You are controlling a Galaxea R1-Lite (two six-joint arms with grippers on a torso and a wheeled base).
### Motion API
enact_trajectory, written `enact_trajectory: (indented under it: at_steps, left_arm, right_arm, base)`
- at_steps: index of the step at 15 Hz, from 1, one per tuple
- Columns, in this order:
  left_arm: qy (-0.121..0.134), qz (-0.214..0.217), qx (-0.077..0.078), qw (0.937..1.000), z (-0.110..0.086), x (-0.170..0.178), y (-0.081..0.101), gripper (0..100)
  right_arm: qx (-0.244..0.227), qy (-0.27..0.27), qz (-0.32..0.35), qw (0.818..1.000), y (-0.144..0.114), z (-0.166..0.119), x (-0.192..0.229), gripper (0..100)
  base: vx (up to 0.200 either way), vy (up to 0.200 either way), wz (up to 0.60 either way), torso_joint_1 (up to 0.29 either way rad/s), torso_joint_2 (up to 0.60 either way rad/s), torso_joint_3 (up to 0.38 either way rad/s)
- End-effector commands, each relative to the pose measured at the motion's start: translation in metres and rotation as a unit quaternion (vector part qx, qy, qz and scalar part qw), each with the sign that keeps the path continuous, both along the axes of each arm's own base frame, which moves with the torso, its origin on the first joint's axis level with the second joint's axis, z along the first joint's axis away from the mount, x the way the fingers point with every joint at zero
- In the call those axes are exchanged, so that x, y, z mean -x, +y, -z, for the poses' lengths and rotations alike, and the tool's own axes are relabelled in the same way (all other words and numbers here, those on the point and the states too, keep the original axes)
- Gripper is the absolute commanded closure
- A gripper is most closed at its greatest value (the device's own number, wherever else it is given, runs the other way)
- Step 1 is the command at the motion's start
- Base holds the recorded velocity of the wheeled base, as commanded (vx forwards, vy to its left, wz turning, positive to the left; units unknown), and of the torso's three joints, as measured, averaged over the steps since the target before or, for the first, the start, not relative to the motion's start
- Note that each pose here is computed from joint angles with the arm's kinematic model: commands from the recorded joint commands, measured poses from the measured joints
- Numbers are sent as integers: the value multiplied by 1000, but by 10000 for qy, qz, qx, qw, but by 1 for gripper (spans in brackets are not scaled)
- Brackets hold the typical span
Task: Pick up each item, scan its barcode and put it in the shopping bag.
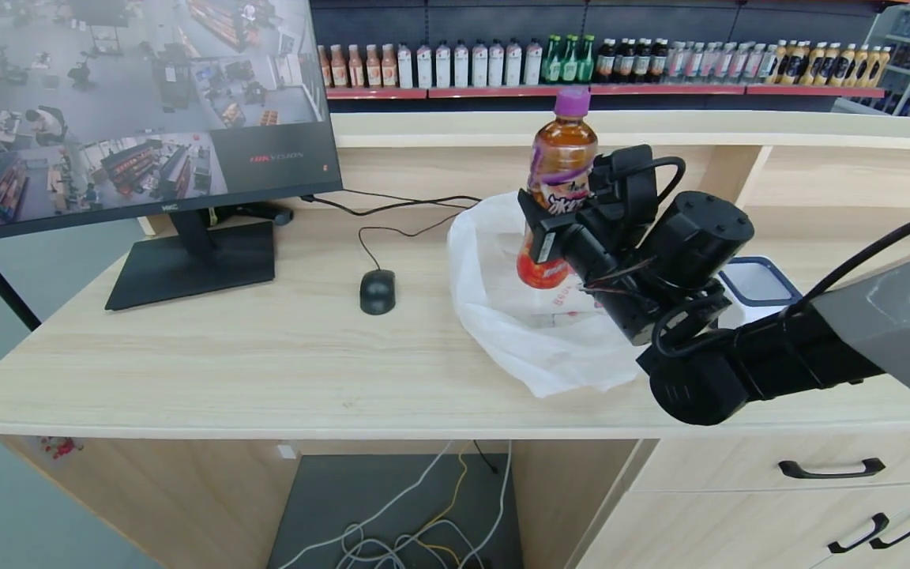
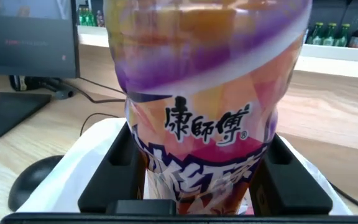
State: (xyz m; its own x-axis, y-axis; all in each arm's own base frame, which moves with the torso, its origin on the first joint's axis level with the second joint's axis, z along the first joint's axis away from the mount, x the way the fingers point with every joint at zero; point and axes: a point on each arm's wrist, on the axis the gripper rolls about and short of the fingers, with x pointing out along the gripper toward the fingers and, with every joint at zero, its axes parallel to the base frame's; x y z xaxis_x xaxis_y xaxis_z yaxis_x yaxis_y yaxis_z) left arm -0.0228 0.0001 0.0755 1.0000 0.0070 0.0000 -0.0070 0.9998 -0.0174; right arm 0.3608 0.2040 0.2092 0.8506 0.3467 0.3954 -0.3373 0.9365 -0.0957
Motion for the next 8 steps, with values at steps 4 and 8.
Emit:
enact_trajectory:
  at_steps: [4,8]
  left_arm:
    - [0,-3,5,10000,0,0,0,0]
    - [0,-3,-3,10000,0,0,0,0]
  right_arm:
    - [-37,148,-25,9999,9,21,-18,100]
    - [-97,344,-67,9993,11,35,-24,100]
  base:
    - [0,0,0,0,0,0]
    - [0,0,0,0,0,0]
